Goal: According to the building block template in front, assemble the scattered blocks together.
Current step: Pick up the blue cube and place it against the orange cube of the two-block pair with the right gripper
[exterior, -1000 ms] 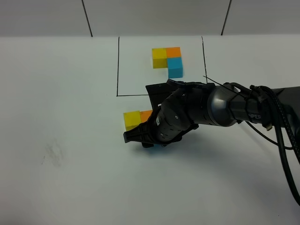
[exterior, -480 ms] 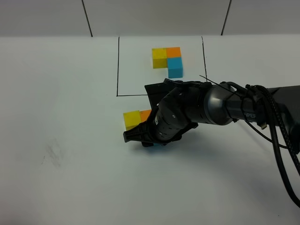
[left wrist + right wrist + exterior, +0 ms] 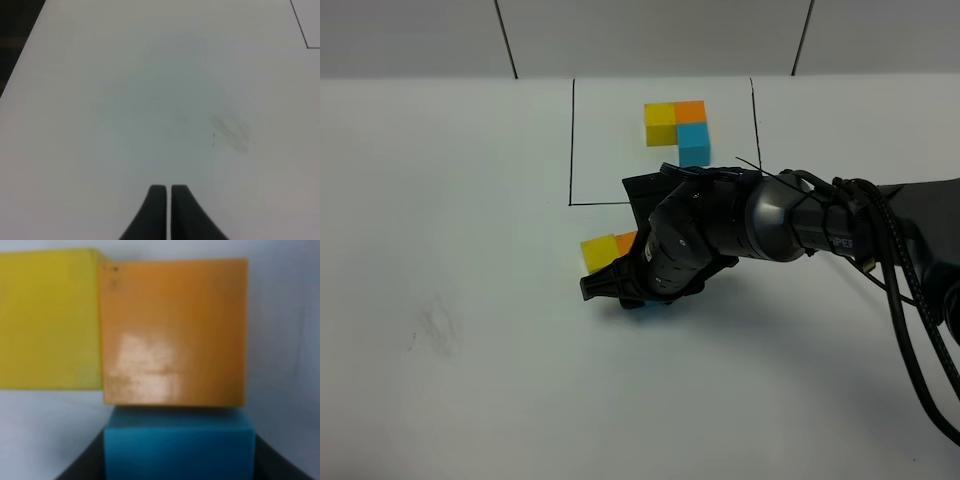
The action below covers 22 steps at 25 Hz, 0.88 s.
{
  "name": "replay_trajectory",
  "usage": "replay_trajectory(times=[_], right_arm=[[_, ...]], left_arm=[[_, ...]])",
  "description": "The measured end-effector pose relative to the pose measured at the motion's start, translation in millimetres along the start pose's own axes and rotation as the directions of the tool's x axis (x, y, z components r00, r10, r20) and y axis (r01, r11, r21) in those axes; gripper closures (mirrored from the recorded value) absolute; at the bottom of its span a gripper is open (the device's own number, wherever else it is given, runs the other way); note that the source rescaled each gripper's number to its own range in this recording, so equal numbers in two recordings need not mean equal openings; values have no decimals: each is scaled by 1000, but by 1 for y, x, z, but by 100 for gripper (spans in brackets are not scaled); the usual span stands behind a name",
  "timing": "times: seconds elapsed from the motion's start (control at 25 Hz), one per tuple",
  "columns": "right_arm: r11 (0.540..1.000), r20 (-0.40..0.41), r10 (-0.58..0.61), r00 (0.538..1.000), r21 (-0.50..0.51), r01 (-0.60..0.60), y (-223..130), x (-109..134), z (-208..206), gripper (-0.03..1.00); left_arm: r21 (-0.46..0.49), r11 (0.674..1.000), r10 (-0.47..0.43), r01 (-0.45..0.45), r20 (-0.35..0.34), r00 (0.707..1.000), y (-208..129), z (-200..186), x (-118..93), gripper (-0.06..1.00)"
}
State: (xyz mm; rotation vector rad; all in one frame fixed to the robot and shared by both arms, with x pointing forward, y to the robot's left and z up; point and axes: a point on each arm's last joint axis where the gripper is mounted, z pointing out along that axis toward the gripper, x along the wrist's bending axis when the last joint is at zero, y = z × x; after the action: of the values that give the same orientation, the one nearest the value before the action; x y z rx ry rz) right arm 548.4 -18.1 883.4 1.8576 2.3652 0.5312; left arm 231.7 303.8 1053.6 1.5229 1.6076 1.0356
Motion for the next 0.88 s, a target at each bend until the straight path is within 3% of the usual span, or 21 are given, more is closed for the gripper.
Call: replay_trajectory(times=[0.88], right_arm=[[992,71,-129,989,21,127,-1,-6,2,51]], left_arm=[[0,1000,0,0,0,1000,0,0,0,94]])
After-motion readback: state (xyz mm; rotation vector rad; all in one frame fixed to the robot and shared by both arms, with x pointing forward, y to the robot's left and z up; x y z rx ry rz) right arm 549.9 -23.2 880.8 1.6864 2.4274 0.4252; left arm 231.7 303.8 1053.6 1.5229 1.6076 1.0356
